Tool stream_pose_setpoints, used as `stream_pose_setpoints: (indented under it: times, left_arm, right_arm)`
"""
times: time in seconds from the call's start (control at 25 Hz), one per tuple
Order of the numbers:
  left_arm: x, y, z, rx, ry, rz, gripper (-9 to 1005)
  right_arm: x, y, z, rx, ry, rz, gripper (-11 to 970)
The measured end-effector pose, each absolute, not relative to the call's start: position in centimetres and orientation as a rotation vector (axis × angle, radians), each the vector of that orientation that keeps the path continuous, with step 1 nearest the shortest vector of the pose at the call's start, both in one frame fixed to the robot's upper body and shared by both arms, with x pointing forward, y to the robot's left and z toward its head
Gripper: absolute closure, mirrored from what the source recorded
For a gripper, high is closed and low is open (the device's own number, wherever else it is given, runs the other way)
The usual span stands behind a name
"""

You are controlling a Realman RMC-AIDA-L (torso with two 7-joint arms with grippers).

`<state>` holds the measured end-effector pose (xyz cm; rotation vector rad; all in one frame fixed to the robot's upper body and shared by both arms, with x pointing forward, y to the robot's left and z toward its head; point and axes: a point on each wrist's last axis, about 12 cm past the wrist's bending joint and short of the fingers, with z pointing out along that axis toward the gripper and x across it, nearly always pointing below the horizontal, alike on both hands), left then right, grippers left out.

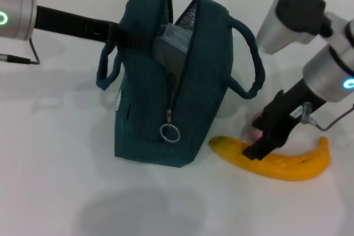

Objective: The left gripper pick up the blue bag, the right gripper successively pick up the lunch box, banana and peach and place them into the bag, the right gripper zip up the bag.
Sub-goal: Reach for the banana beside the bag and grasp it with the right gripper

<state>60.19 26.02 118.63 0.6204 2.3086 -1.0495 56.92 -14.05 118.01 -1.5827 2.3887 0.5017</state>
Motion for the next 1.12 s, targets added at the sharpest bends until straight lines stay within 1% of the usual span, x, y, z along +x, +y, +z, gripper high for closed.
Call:
stream_pose_setpoints:
  times: [0.32, 0.68, 1.12]
  left_arm:
    - [60.2, 26.1, 118.6, 0.621, 2.309, -1.049, 958]
    - [60.2, 25.9, 118.6, 0.622, 2.308, -1.054, 958]
    - [60.0, 25.9, 117.9, 0.610, 2.323, -1.078, 958]
  right_arm:
    - [57.3, -12.7, 116.7, -1.620, 2.365, 0.456, 276]
    - [57.2, -11.9, 115.1, -1.643, 2.376, 0.484, 282]
    - [57.1, -11.6, 114.4, -1.654, 2.375, 0.481, 289]
